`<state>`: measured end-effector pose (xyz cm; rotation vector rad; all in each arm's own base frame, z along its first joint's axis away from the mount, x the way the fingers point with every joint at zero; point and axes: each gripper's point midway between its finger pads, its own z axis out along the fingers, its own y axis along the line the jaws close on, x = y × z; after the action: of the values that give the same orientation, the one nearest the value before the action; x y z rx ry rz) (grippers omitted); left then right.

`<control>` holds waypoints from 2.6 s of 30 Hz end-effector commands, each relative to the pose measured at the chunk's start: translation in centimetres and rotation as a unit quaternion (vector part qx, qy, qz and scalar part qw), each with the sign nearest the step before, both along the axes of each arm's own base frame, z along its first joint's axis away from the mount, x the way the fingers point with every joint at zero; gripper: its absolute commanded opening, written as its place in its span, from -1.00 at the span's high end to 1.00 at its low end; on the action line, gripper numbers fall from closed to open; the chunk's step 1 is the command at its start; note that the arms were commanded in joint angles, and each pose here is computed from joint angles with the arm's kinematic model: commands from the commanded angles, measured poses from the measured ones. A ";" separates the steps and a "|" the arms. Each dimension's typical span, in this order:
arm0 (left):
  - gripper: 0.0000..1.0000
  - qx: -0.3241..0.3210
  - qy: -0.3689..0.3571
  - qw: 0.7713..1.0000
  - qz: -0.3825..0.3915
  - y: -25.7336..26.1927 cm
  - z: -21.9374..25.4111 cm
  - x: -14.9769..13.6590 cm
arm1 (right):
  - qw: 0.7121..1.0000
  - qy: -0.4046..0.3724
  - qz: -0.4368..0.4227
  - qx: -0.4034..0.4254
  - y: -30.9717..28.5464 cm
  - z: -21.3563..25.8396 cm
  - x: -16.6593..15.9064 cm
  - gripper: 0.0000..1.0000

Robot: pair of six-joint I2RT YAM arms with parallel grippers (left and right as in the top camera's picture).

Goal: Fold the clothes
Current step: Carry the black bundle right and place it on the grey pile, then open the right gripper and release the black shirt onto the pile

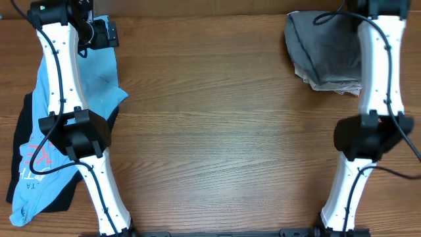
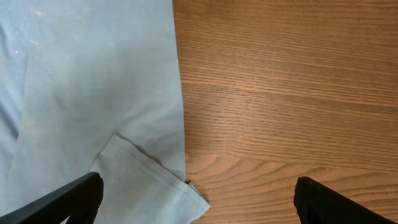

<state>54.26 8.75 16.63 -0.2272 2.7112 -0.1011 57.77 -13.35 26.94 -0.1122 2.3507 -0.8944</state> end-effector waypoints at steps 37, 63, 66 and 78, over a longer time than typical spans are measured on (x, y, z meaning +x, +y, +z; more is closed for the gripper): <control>-0.99 -0.002 -0.016 1.000 0.002 -0.1 0.8 0.5 | 0.910 -0.084 0.014 0.406 4.8 -3.5 2.0 0.83; -1.00 -0.002 -0.016 1.000 0.002 0.0 0.8 0.5 | 0.874 -0.106 0.034 0.473 7.7 7.1 -5.1 -0.21; -0.99 -0.002 -0.016 1.000 0.002 0.0 0.8 0.5 | 0.873 -0.128 0.059 0.467 9.6 12.3 -8.9 -1.00; -0.99 -0.002 -0.016 1.000 0.003 0.0 0.8 0.5 | 0.874 -0.167 0.082 0.448 11.1 18.6 -16.0 -1.00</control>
<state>54.59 8.76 16.78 -0.2280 2.6964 -0.1035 40.19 -1.41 48.25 0.1717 2.0716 0.3163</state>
